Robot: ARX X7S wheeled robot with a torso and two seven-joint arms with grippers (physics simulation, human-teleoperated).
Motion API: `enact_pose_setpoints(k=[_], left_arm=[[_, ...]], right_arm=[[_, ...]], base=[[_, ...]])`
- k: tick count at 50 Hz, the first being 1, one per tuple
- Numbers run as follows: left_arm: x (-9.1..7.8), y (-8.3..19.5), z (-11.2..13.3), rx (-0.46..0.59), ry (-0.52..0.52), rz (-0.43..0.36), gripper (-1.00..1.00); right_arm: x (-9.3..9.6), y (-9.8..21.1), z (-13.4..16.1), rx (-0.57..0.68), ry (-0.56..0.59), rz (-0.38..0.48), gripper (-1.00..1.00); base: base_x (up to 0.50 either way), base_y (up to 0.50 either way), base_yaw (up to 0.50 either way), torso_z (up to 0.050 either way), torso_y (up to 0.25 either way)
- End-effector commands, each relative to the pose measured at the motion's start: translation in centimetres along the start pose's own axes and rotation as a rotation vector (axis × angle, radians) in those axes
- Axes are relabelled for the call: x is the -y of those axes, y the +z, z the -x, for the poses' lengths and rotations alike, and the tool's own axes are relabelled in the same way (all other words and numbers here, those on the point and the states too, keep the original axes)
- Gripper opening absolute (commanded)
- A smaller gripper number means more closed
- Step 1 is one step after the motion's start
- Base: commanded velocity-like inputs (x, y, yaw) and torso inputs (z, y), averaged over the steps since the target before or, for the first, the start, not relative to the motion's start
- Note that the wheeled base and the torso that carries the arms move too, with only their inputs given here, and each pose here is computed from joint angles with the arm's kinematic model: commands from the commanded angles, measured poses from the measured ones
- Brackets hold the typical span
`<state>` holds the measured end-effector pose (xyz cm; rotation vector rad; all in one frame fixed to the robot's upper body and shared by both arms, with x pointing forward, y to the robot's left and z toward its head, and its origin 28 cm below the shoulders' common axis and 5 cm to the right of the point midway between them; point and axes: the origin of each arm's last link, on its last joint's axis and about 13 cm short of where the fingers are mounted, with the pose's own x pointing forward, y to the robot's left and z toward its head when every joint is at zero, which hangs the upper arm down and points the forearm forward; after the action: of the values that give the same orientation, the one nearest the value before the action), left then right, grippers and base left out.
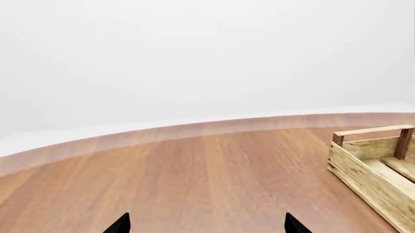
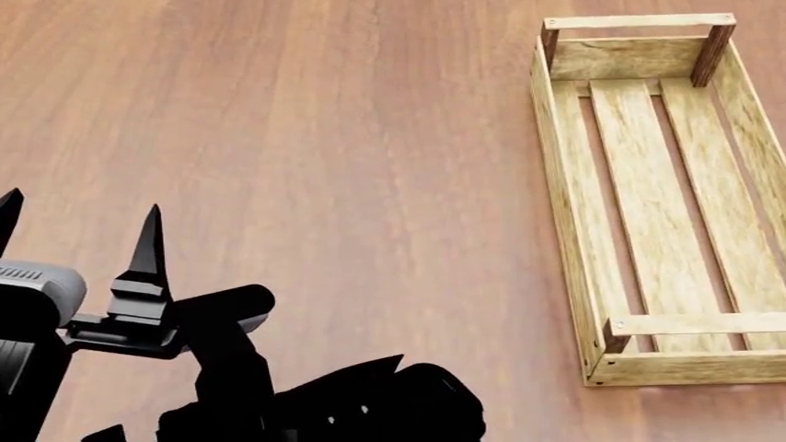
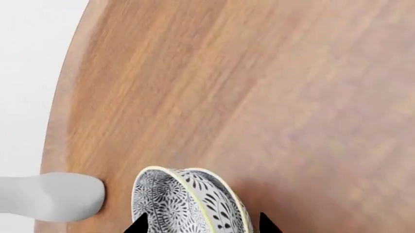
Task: Stack the right bowl on the left bowl and place them in the tray.
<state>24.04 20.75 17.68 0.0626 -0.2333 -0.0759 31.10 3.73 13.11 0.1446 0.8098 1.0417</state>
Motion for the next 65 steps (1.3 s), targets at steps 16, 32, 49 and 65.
enact_pose_setpoints(k=[16, 32, 49, 65], left_arm=[[0.3, 0.0, 0.2, 0.003, -0.011, -0.024, 1.00], [0.3, 0.1, 0.3, 0.016, -0.018, -0.002, 1.00], [0.3, 0.3, 0.4, 0.036, -0.020, 0.009, 1.00], [0.2, 0.3, 0.4, 0.039, -0.020, 0.013, 1.00]], right_arm=[[0.2, -0.3, 0.1, -0.009, 0.018, 0.003, 1.00], [0.4, -0.7, 0.0, -0.029, 0.031, 0.006, 1.00], [0.5, -0.8, 0.0, -0.018, 0.033, 0.010, -1.00], [0.5, -0.7, 0.0, -0.006, 0.033, -0.002, -1.00]], base=[[0.00, 0.00, 0.00, 0.000, -0.074], [0.00, 0.00, 0.00, 0.000, -0.247], [0.00, 0.00, 0.00, 0.000, 0.000], [0.00, 0.00, 0.00, 0.000, 0.000]])
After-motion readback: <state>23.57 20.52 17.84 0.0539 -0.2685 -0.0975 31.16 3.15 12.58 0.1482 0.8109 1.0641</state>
